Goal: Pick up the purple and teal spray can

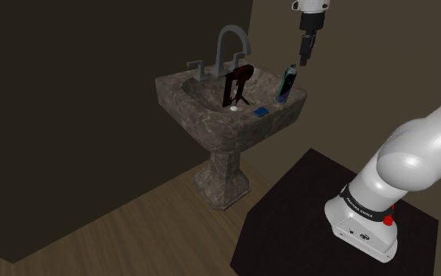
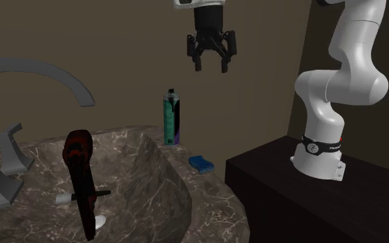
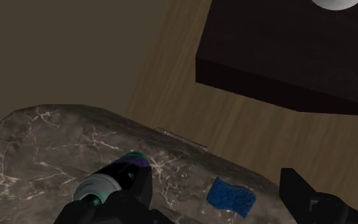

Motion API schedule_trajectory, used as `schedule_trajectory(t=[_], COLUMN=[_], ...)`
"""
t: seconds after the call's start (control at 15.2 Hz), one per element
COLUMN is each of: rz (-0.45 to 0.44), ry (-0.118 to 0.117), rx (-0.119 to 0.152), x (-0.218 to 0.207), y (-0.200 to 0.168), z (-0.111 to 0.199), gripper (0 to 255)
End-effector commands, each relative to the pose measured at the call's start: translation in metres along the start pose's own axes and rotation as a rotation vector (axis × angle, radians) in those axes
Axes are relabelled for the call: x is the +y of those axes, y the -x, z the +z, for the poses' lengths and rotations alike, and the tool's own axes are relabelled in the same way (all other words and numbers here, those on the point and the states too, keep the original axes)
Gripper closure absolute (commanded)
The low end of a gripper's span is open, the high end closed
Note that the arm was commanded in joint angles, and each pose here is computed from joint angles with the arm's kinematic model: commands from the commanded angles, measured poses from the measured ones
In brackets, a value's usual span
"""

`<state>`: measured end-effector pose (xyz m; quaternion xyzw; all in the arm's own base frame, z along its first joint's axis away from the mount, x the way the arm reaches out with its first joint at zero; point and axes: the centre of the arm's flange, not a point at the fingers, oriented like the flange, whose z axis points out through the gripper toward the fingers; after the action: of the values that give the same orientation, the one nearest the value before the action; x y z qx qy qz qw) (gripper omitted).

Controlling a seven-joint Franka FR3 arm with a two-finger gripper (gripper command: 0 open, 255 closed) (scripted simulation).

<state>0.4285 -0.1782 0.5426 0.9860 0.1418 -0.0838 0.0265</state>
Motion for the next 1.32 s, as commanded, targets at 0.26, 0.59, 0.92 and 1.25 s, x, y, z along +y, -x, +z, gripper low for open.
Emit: schedule_trajectory(t=[0.26,0.59,0.92,1.25], rz=[-0.081,-0.139,-0.139,-0.139], ry=[-0.008,-0.014,-0.014,-0.014], rx=[-0.057,-0.099,-0.099,-0.099], x=[0.071,0.122,0.121,0.121], y=[-0.033,-0.061,-0.065,-0.068], z=[0.024,0.044,0.07,0.083], gripper=[0,0,0,255])
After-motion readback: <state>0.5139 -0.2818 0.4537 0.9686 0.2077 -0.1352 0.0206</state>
